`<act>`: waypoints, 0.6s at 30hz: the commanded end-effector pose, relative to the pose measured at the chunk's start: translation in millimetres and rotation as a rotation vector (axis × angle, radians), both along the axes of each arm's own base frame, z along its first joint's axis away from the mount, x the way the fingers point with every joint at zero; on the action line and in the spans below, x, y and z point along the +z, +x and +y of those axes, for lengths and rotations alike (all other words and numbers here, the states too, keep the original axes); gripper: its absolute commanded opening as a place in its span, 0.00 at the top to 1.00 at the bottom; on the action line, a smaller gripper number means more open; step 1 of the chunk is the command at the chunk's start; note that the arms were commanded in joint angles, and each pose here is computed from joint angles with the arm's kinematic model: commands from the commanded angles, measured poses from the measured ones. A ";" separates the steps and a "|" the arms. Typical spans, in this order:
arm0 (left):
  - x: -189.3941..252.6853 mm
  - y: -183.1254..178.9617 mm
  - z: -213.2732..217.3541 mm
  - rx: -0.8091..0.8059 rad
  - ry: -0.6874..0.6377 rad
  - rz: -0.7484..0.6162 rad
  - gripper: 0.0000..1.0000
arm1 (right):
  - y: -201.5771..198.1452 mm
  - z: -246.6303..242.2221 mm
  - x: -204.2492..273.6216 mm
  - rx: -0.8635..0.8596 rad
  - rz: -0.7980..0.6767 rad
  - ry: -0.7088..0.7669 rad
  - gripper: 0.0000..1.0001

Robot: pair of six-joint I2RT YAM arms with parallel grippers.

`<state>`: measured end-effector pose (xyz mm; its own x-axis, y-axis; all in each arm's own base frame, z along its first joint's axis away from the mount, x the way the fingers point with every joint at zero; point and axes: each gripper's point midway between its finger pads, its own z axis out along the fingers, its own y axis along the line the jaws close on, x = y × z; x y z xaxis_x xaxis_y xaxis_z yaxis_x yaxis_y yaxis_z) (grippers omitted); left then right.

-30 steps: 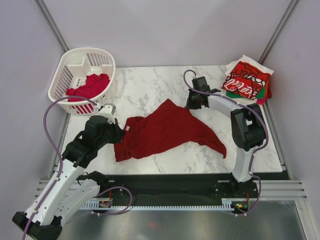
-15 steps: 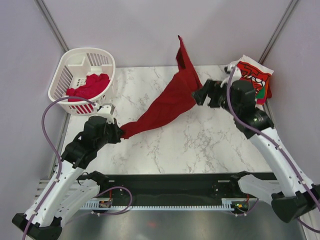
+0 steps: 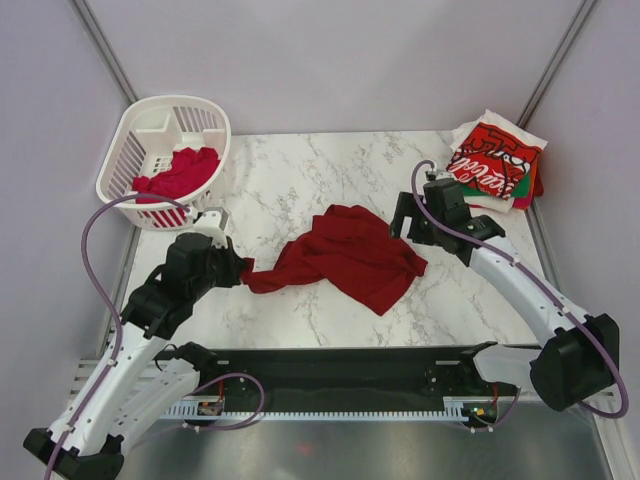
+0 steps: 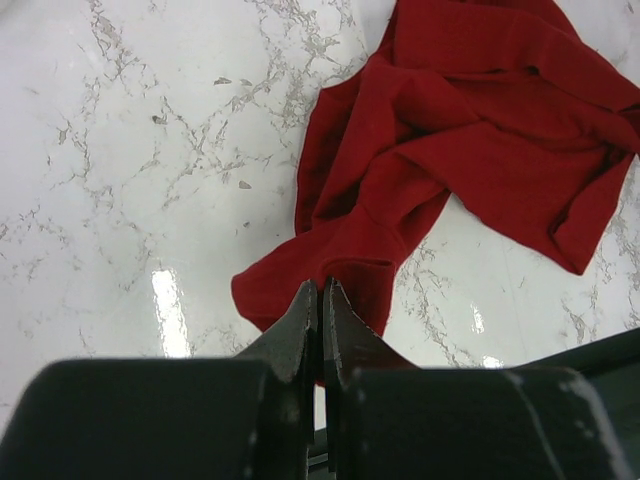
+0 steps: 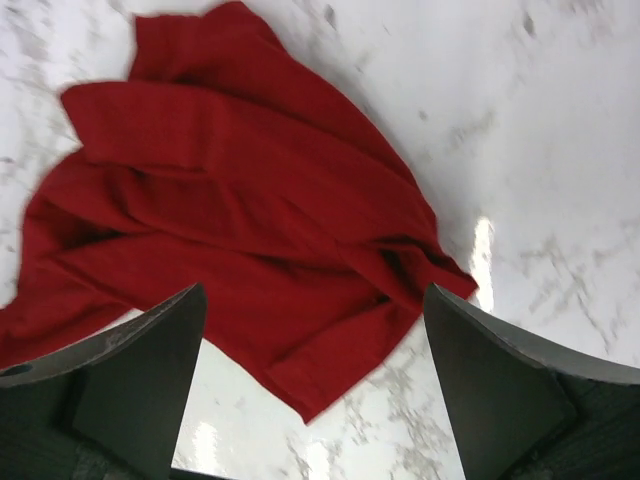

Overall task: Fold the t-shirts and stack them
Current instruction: Flatten the tshirt out

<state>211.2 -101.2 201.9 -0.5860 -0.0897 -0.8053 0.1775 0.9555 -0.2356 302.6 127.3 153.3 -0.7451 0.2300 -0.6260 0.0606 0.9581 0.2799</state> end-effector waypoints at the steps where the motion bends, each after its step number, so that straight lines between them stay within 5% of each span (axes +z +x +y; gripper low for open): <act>1: 6.4 5.3 2.7 0.003 0.013 -0.049 0.98 | 26.6 37.1 36.5 0.111 -0.125 0.096 0.04; 5: 5.0 6.4 1.8 0.001 0.016 -0.041 0.98 | 17.7 71.1 20.5 0.219 -0.080 0.076 0.04; 12: 4.7 5.9 2.4 0.003 0.016 -0.043 0.98 | -15.8 53.8 -27.1 0.093 0.071 -0.078 0.09; 18: 5.0 6.6 1.4 0.000 0.016 -0.041 0.98 | -62.0 56.9 -68.9 0.146 0.225 -0.085 0.27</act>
<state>211.3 -100.8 202.2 -0.5846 -0.0903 -0.8063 0.1761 0.9560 -0.2347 260.9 189.0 101.0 -0.8562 0.0622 -0.5128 -0.0588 0.9745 0.2164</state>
